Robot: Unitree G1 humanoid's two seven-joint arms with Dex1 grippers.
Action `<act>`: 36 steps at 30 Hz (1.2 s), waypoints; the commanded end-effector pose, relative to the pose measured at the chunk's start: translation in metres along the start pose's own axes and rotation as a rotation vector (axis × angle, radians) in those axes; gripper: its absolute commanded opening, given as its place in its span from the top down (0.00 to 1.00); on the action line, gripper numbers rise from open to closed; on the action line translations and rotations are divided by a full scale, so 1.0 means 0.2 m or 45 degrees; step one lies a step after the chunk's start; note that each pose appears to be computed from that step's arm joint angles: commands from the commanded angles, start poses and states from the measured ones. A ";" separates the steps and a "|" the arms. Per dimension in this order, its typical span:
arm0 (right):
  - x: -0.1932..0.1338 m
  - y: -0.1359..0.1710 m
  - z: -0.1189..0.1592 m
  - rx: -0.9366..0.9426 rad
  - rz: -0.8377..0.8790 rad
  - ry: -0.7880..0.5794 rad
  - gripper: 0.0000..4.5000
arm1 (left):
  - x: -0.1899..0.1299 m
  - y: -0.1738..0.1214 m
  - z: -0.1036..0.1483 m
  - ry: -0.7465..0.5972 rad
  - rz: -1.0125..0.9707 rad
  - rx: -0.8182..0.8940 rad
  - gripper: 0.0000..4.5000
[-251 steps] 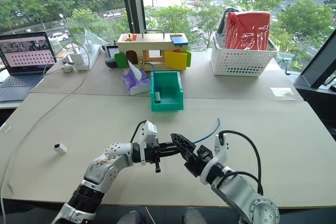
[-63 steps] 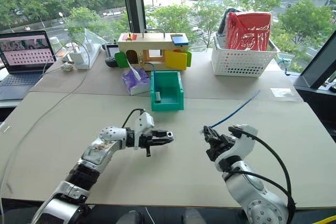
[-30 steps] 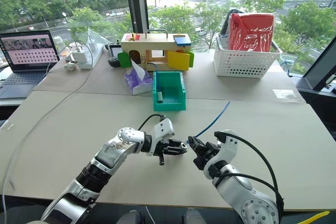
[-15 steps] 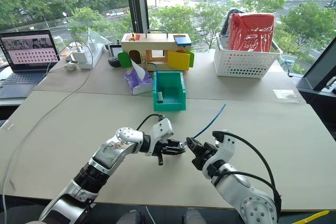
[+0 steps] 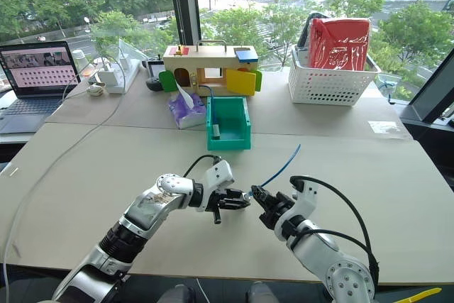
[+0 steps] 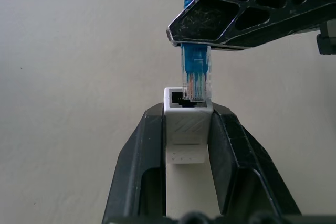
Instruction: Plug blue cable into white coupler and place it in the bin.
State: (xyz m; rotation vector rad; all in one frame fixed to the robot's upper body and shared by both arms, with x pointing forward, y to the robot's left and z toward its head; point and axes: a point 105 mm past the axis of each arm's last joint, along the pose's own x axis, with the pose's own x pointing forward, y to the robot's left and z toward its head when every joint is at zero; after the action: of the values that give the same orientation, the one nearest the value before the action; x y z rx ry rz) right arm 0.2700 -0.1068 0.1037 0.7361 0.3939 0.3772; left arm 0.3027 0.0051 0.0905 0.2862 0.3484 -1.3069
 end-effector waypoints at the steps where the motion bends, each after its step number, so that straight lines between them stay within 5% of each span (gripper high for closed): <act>1: 0.01 -0.03 -0.05 -0.013 -0.027 0.058 1.00 | -0.01 -0.01 0.06 -0.055 0.011 0.040 0.86; 12: 0.01 -0.02 -0.09 -0.267 -0.034 0.155 1.00 | -0.02 0.01 0.05 -0.029 0.039 -0.004 0.86; 23: 0.00 -0.05 -0.15 -0.353 -0.104 0.242 1.00 | -0.01 0.04 0.14 0.008 0.151 -0.277 0.86; 36: 0.03 -0.03 -0.26 -0.426 0.013 0.483 1.00 | -0.01 0.00 0.14 0.052 0.164 -0.168 0.86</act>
State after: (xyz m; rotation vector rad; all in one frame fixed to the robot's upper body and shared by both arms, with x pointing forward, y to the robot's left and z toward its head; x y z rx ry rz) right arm 0.2756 -0.0956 0.1036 0.3633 0.4493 0.4936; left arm 0.3011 0.0007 0.0943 0.1735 0.5564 -1.1434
